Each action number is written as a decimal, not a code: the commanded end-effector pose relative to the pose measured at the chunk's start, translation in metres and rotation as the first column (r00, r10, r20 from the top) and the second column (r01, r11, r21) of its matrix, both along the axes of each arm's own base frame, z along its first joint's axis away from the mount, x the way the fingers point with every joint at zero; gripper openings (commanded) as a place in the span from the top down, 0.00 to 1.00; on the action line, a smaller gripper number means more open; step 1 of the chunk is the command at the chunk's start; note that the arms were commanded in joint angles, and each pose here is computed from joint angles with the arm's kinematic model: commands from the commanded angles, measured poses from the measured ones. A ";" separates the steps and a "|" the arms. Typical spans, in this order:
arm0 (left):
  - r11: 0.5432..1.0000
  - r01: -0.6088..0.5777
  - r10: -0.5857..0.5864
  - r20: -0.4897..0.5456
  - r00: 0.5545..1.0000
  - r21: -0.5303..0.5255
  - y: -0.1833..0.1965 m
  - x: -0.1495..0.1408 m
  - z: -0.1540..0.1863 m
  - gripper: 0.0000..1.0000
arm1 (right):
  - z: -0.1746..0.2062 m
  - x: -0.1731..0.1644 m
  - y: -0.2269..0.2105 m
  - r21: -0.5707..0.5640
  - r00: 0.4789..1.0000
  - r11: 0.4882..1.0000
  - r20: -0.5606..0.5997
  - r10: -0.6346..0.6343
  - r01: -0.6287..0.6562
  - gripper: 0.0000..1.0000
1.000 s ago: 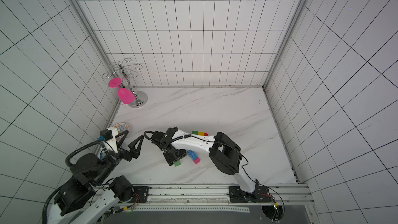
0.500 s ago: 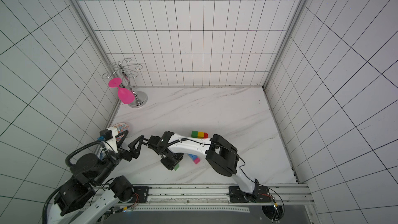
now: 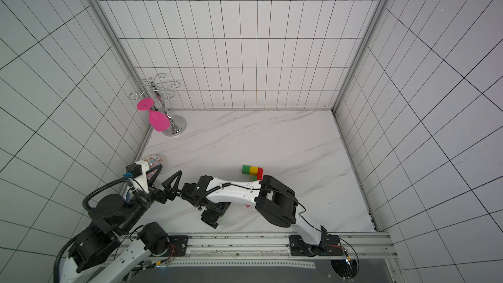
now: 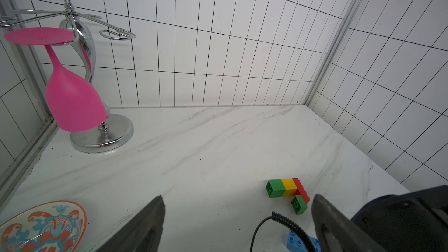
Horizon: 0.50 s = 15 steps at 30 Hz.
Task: Assemble the letter r with lego
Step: Move the lego brick at the center of the board.
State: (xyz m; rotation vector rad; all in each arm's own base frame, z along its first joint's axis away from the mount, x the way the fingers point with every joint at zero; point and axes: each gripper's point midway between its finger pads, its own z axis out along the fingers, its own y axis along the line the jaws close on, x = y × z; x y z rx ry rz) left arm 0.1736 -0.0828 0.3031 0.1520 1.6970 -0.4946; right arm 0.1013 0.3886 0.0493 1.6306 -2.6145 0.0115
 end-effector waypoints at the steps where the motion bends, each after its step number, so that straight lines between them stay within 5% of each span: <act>1: 1.000 -0.009 0.009 -0.006 1.000 -0.006 0.001 0.000 -0.002 0.05 | 0.045 0.015 0.004 0.077 0.996 0.997 0.085 -0.003 -0.004 0.23; 15: 1.000 -0.004 0.004 -0.008 1.000 -0.005 0.000 0.001 -0.002 0.05 | 0.089 0.061 -0.024 0.239 0.974 0.965 0.166 -0.152 0.109 0.26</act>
